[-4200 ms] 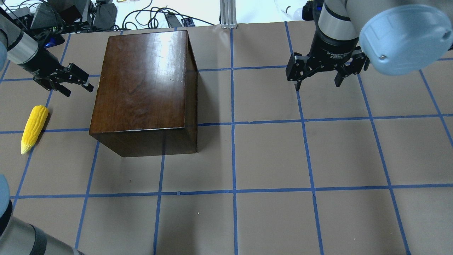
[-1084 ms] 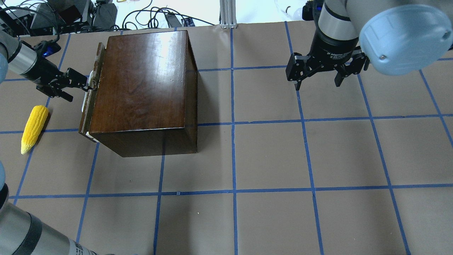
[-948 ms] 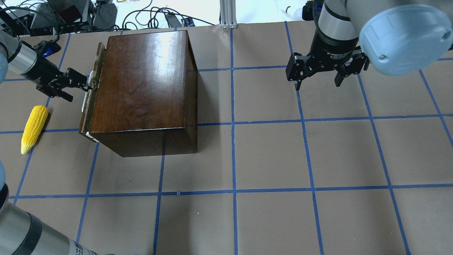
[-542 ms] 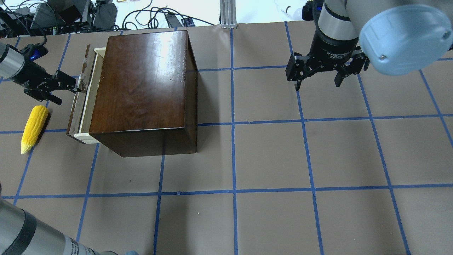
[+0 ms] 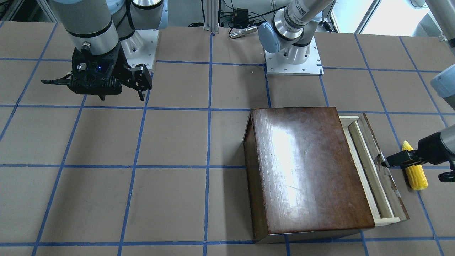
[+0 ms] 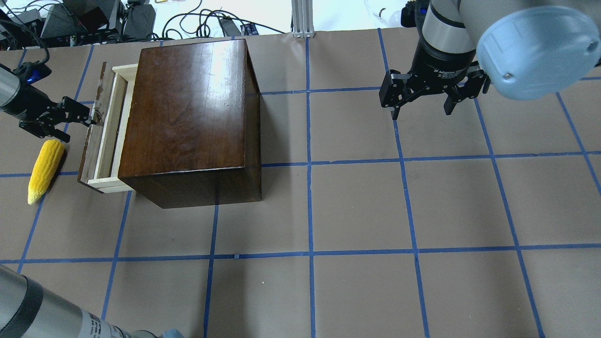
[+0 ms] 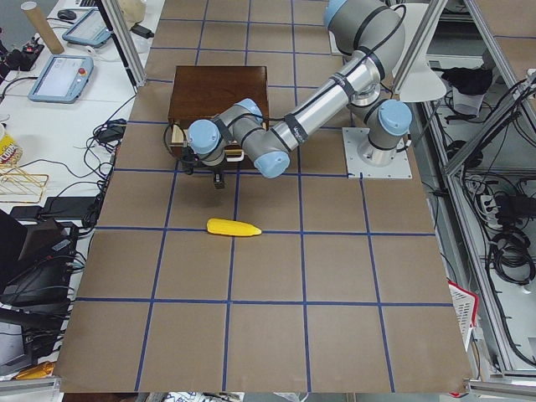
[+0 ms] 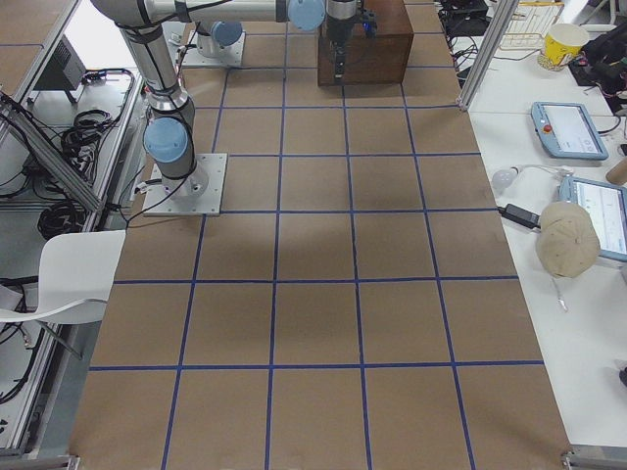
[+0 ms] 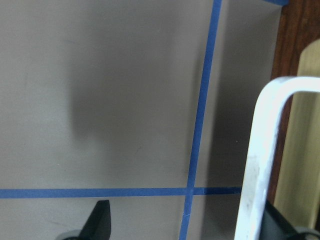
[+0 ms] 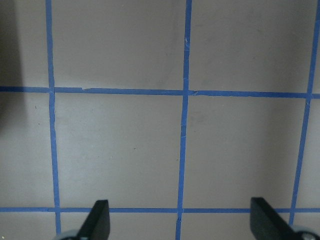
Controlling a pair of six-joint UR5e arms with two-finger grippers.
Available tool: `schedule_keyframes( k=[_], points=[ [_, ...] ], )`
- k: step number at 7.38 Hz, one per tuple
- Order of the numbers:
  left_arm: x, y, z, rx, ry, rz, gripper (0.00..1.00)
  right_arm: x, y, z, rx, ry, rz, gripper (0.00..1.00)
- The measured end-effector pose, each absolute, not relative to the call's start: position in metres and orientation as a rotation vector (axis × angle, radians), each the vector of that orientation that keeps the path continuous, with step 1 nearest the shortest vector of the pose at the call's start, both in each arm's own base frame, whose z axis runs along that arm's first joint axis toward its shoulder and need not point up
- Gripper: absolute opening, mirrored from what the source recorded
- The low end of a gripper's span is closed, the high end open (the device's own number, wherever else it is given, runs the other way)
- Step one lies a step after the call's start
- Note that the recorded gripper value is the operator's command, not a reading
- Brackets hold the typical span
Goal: Open drawer and put corn inside
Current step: 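Pull the drawer outward from the cabinet with the left gripper, then release the handle and move the left gripper over the yellow corn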
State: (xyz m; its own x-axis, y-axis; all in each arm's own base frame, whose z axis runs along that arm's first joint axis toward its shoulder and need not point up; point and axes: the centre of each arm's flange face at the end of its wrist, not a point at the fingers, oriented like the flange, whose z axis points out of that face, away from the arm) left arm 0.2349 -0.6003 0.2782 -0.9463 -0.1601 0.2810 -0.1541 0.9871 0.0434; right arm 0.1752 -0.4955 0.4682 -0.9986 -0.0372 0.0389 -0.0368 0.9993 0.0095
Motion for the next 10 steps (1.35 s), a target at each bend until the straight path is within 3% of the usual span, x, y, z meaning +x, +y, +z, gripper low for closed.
schedule_keyframes(
  k=[10],
  points=[
    [0.262, -0.590, 0.307, 0.260, -2.909, -0.007, 1.00, 0.175, -0.496, 0.468, 0.057, -3.102, -0.014, 1.00]
  ],
)
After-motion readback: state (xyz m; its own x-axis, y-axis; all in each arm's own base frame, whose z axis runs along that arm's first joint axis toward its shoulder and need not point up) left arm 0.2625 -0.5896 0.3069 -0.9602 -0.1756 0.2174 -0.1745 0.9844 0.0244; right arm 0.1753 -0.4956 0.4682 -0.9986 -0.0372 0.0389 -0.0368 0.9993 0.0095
